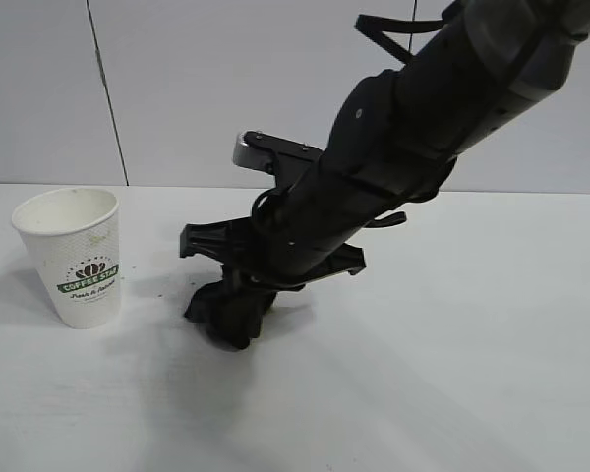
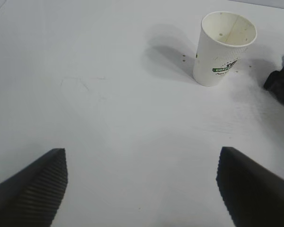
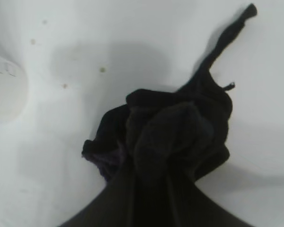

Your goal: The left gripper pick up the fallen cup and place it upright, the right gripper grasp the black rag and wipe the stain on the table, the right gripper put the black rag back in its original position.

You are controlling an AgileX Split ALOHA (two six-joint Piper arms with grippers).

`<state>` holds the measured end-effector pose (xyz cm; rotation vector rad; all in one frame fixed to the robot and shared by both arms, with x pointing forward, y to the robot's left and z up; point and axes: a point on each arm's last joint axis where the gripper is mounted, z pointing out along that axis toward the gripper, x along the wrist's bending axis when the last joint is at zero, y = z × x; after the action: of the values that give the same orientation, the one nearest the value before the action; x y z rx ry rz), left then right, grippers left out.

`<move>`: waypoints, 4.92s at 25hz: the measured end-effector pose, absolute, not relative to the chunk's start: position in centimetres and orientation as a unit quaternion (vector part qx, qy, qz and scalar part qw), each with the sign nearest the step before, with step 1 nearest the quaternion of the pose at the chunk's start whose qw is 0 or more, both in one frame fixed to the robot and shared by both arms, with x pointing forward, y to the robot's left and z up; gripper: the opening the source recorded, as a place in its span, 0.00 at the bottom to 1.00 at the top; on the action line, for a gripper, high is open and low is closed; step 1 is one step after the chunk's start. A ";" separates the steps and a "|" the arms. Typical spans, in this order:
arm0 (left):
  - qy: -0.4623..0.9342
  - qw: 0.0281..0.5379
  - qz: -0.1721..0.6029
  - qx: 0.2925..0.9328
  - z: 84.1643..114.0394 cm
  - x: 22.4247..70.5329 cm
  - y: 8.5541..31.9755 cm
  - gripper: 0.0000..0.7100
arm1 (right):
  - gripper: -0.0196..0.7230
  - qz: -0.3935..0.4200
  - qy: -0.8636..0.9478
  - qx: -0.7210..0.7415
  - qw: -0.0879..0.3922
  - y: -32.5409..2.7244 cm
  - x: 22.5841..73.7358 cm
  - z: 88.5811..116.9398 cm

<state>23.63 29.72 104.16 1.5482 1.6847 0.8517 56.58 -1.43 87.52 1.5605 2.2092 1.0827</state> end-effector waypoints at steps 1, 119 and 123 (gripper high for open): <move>0.648 0.343 0.328 0.595 104.2 23.6 29.7 0.87 | 0.11 0.370 0.752 0.533 0.117 -1.4 56.6 87.3; 0.648 0.344 0.327 0.595 104.2 23.6 29.7 0.87 | 0.85 0.426 0.416 0.601 0.532 -29.8 16.8 123.3; 0.648 0.344 0.327 0.595 104.2 23.6 29.7 0.87 | 0.85 0.466 0.430 0.579 0.514 -28.4 13.5 120.3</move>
<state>23.63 29.71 104.16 1.5471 1.6846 0.8506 13.46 -28.41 120.34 1.3911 1.0331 1.1193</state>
